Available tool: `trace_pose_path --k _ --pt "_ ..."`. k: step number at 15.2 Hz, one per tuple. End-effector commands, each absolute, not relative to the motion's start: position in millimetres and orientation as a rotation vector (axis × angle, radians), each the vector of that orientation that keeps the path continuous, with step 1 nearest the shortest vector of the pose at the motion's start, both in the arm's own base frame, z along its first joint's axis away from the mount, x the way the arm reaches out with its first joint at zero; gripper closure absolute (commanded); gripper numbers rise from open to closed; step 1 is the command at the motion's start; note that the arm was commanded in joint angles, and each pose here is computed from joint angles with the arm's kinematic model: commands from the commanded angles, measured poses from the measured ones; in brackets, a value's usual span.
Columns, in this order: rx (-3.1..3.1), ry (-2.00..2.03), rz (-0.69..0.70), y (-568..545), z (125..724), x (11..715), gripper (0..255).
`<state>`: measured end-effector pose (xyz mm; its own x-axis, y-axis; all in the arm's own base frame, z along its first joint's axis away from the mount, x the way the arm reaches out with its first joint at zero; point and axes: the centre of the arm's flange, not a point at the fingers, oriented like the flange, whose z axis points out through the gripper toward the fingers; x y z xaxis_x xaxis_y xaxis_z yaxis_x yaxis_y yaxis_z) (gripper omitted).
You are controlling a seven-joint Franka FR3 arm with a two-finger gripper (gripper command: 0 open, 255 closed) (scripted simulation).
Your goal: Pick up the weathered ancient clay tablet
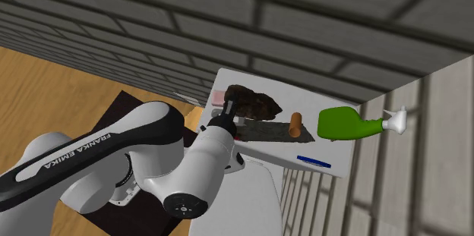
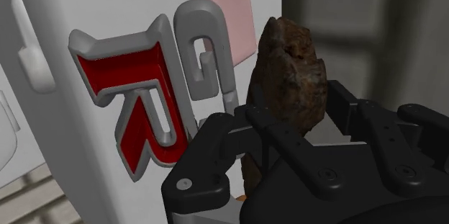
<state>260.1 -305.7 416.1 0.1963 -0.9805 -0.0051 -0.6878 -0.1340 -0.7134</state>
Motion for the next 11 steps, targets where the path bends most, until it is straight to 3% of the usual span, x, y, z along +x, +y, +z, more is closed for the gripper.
trace_pose_path --k 1,11 --pt "-1.891 1.554 -0.645 -305.7 415.5 260.1 255" --pt "-1.891 1.554 -0.645 -305.8 451.8 259.9 255"
